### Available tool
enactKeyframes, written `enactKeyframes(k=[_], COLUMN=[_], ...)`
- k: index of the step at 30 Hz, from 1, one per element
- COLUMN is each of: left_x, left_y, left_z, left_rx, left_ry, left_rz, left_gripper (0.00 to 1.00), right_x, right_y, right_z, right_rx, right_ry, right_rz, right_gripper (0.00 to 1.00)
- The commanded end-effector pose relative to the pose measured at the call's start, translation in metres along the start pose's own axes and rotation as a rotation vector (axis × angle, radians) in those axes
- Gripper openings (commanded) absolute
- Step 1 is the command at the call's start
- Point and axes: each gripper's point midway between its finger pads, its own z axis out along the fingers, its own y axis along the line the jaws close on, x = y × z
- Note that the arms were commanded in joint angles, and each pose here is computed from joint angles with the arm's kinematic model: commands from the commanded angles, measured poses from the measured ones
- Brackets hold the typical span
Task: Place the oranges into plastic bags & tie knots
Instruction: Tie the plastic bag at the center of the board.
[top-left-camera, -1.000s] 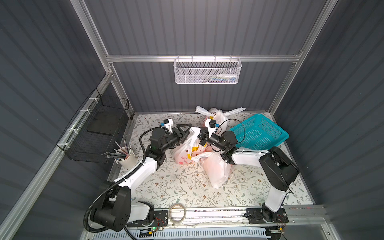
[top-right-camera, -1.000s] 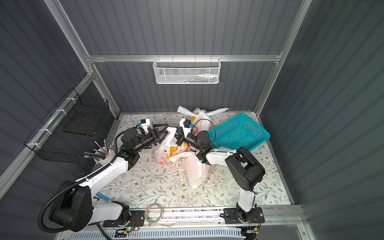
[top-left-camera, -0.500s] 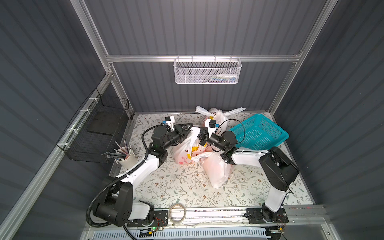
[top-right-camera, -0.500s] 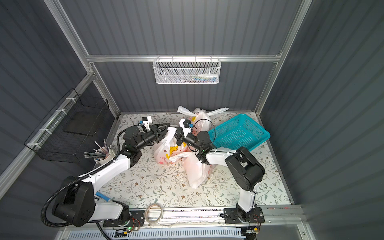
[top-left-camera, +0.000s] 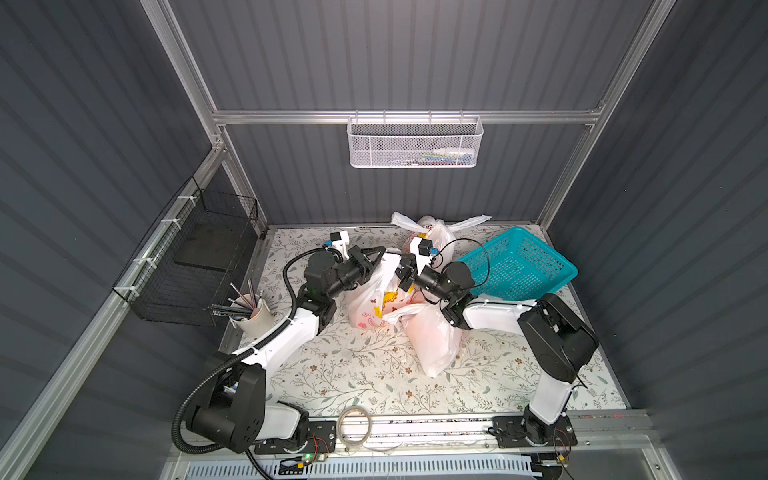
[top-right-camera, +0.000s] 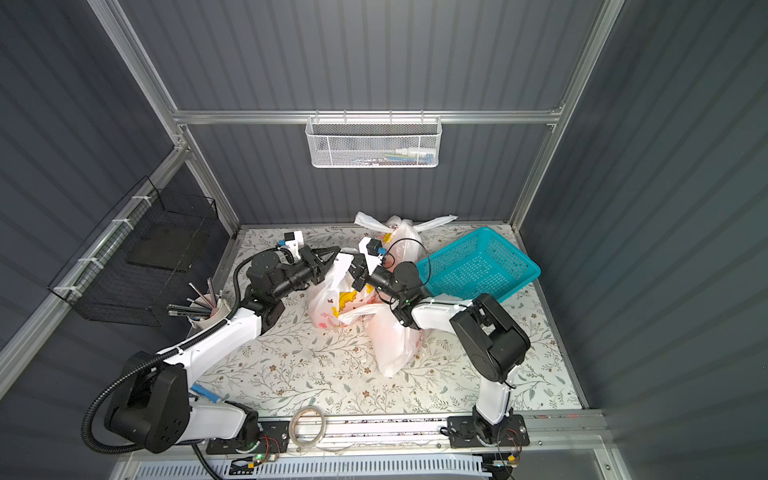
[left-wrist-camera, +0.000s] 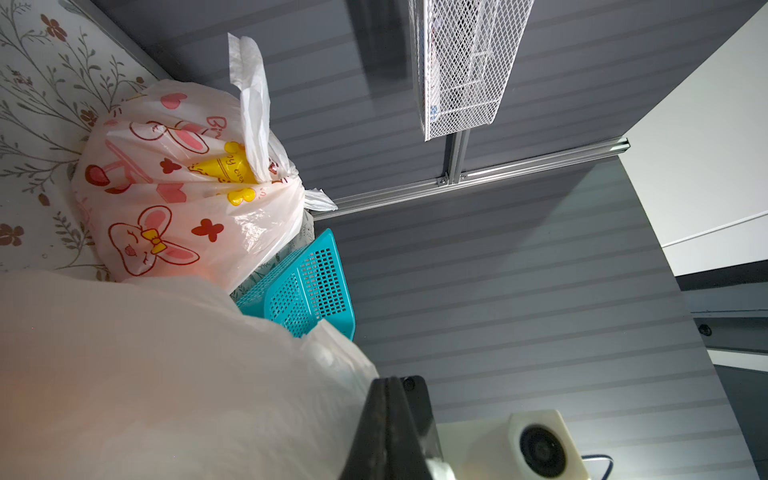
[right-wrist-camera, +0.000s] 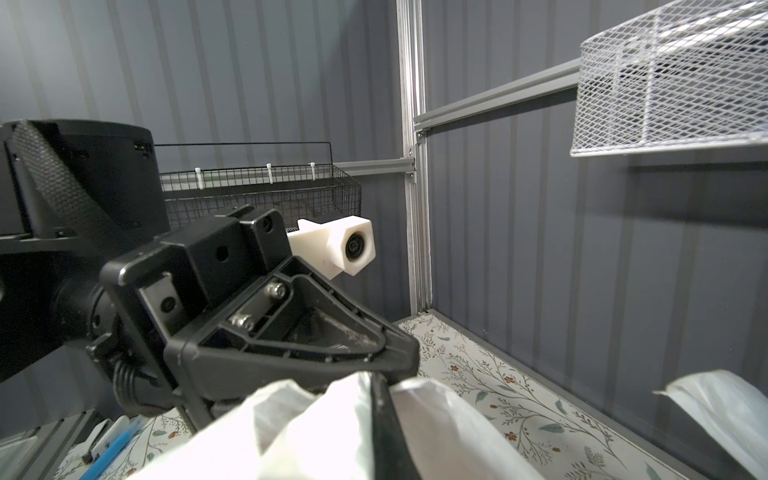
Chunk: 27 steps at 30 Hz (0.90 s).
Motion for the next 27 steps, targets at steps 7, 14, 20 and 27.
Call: enactKeyframes(k=[7,14,20,27], left_x=[0.003,-0.006,-0.004,-0.005], left_y=[-0.009,-0.003,-0.005,-0.007], left_z=[-0.002,-0.011,-0.01,-0.01], left_rx=[-0.013,-0.087,-0.091,-0.085], left_ry=[-0.001,-0.063,-0.055,-0.057], left_rz=[0.096,0.167,0.189,0.209], left_gripper=[0.0,0.0,0.0,0.0], right_x=[-0.006,-0.006,-0.031,-0.029], right_y=[-0.011,0.002,0.038,0.086], right_z=[-0.042,-0.092,-0.109,-0.096], right_rx=[0.104,0.163,0.138,0.091], right_ry=[0.033,0.197,0.341,0.492], right_rz=[-0.034,0.061,0.463,0.86], right_gripper=[0.44,0.79,0.76,0.75])
